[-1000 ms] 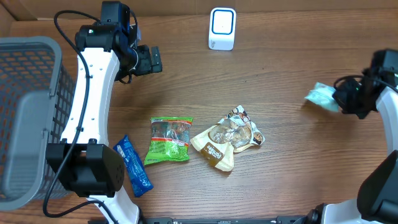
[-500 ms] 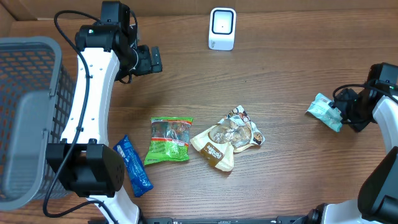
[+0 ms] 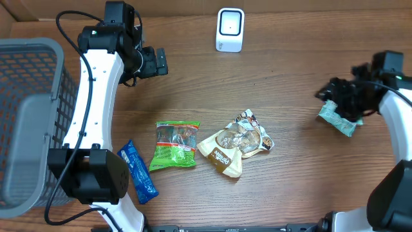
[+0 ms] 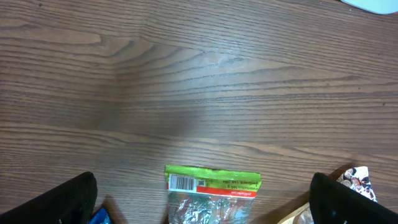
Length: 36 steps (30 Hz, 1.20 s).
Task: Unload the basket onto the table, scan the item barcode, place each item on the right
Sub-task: 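Reach the right gripper to the clear nut-mix bag and grasp it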
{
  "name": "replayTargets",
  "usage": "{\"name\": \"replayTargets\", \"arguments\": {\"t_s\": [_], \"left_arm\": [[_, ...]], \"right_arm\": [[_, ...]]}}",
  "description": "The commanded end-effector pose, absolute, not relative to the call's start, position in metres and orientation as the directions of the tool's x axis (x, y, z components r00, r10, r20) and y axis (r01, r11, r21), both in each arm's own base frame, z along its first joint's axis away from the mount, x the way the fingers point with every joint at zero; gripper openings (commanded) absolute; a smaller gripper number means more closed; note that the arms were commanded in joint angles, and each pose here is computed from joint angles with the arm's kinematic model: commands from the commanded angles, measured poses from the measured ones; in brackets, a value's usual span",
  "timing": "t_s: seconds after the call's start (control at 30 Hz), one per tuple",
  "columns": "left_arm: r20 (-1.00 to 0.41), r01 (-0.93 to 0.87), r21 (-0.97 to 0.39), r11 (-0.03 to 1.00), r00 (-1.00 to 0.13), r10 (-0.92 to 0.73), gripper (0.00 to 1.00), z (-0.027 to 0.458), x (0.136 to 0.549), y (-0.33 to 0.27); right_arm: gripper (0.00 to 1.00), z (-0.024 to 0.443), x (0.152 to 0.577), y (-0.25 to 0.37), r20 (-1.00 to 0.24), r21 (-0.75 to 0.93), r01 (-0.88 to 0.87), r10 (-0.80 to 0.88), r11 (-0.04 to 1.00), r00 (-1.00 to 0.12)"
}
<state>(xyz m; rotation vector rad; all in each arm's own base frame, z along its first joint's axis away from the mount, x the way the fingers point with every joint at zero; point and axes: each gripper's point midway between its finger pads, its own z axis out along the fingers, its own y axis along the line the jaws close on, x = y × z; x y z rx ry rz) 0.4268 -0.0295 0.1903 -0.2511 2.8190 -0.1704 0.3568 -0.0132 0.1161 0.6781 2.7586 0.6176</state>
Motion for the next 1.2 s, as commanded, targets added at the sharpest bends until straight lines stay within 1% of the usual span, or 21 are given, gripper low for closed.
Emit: {"name": "replayTargets", "arguments": {"t_s": [0.0,0.13,0.2,0.27,0.33,0.37,0.5,0.57,0.7,0.87,1.07,1.17], "left_arm": [[-0.299,-0.128,-0.145,0.981,-0.94,-0.166,1.0,0.193,0.429,-0.032],[-0.299,-0.128,-0.145,0.981,-0.939,-0.167,1.0,0.193,0.429,-0.032],[-0.299,-0.128,-0.145,0.981,-0.94,-0.166,1.0,0.193,0.429,-0.032],[-0.299,-0.128,-0.145,0.981,-0.94,-0.166,1.0,0.193,0.429,-0.032],[-0.299,-0.128,-0.145,0.981,-0.939,-0.167,1.0,0.193,0.429,-0.032],[-0.299,-0.128,-0.145,0.981,-0.94,-0.166,1.0,0.193,0.429,-0.032],[-0.299,-0.128,-0.145,0.981,-0.94,-0.166,1.0,0.193,0.429,-0.032],[-0.299,-0.128,-0.145,0.981,-0.94,-0.166,1.0,0.193,0.429,-0.032],[-0.299,-0.128,-0.145,0.981,-0.939,-0.167,1.0,0.193,0.429,-0.032],[-0.299,-0.128,-0.145,0.981,-0.939,-0.167,1.0,0.193,0.429,-0.032],[-0.299,-0.128,-0.145,0.981,-0.94,-0.166,0.99,0.193,0.429,-0.032],[-0.299,-0.128,-0.145,0.981,-0.94,-0.166,1.0,0.193,0.429,-0.032]], "right_arm": [[0.82,0.137,0.351,0.044,-0.091,0.561,0.269,0.381,0.783,-0.92],[0.83,0.119,0.323,0.085,0.061,0.543,0.339,0.367,0.768,-0.928],[0.82,0.111,0.308,0.108,0.113,0.547,0.328,0.32,0.77,-0.941],[0.81,0.104,0.294,0.13,0.132,0.547,0.284,0.254,0.788,-0.958],[0.76,0.096,0.283,0.15,0.125,0.541,0.222,0.183,0.812,-0.975],[0.72,0.092,0.279,0.158,0.113,0.537,0.19,0.153,0.822,-0.982],[0.53,0.069,0.263,0.182,0.043,0.466,0.053,0.037,0.883,-0.998],[0.49,0.058,0.255,0.184,0.026,0.407,0.01,0.0,0.913,-1.0],[0.49,0.042,0.247,0.172,0.002,0.282,-0.026,-0.027,0.959,-1.0],[0.49,0.024,0.255,0.144,-0.071,0.139,-0.033,-0.023,0.99,-0.997],[0.49,0.016,0.286,0.12,-0.241,-0.007,-0.014,-0.015,1.0,-0.97],[0.49,0.023,0.31,0.118,-0.344,-0.055,-0.067,-0.082,0.996,-0.935]]}}
